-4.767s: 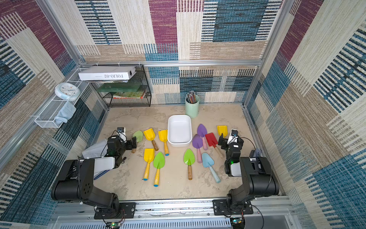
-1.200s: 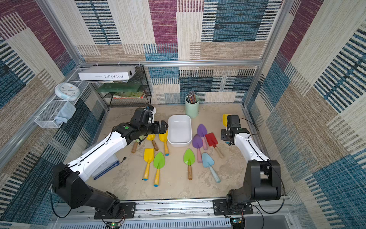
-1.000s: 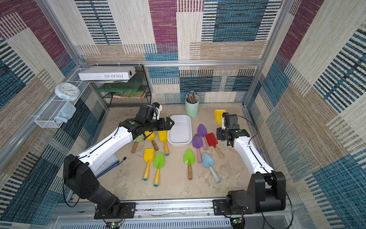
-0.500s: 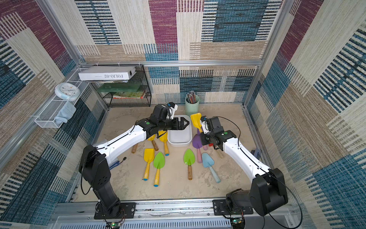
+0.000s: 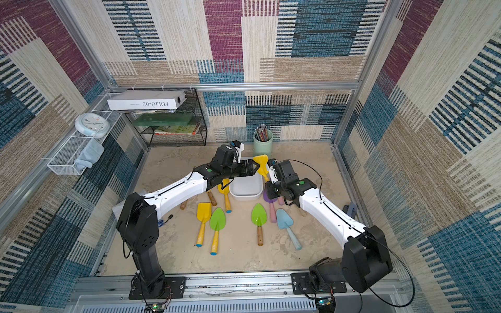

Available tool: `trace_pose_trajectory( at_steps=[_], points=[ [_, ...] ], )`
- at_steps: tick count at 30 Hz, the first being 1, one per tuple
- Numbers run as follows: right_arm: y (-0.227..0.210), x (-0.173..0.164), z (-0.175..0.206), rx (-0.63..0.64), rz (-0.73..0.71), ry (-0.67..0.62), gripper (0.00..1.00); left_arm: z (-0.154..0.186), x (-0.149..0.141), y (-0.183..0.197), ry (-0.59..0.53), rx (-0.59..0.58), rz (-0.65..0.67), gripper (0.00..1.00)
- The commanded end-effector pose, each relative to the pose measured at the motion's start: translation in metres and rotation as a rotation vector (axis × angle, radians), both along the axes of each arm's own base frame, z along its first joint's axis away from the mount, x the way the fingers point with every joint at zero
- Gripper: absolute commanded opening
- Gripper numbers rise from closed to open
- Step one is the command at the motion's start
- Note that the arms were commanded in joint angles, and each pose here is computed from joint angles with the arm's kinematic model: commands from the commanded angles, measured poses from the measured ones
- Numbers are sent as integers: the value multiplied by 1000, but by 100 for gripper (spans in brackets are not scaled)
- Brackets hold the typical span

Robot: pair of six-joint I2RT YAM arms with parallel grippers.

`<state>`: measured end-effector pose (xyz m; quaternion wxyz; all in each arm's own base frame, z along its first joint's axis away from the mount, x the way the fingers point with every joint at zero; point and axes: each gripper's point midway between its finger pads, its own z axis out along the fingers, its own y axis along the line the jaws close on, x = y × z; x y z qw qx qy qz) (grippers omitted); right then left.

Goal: Put the shovel into the storage box
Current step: Pick up the shovel from the center of the board.

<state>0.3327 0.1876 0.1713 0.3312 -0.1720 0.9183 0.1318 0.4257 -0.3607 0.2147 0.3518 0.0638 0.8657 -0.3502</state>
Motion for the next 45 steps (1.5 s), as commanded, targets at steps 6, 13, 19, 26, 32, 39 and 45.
trace_pose_trajectory(
  at_steps=[6,13,19,26,32,39,45],
  points=[
    [22,4,14,82,7,-30,0,4,8,-7,-12,-93,37,47],
    [28,3,16,99,15,-31,0,2,9,-4,-15,-122,70,26],
    [29,2,14,98,11,-27,0,3,9,-5,-19,-122,77,1],
    [30,3,18,117,5,-33,34,-1,9,-4,-15,-105,88,0],
    [25,3,28,110,-13,-54,85,-6,17,12,-47,22,136,0],
    [11,-7,39,95,-31,-93,95,-27,44,36,-19,106,129,0],
    [0,-19,46,105,-43,-137,99,-37,78,46,21,95,86,0]
  ],
)
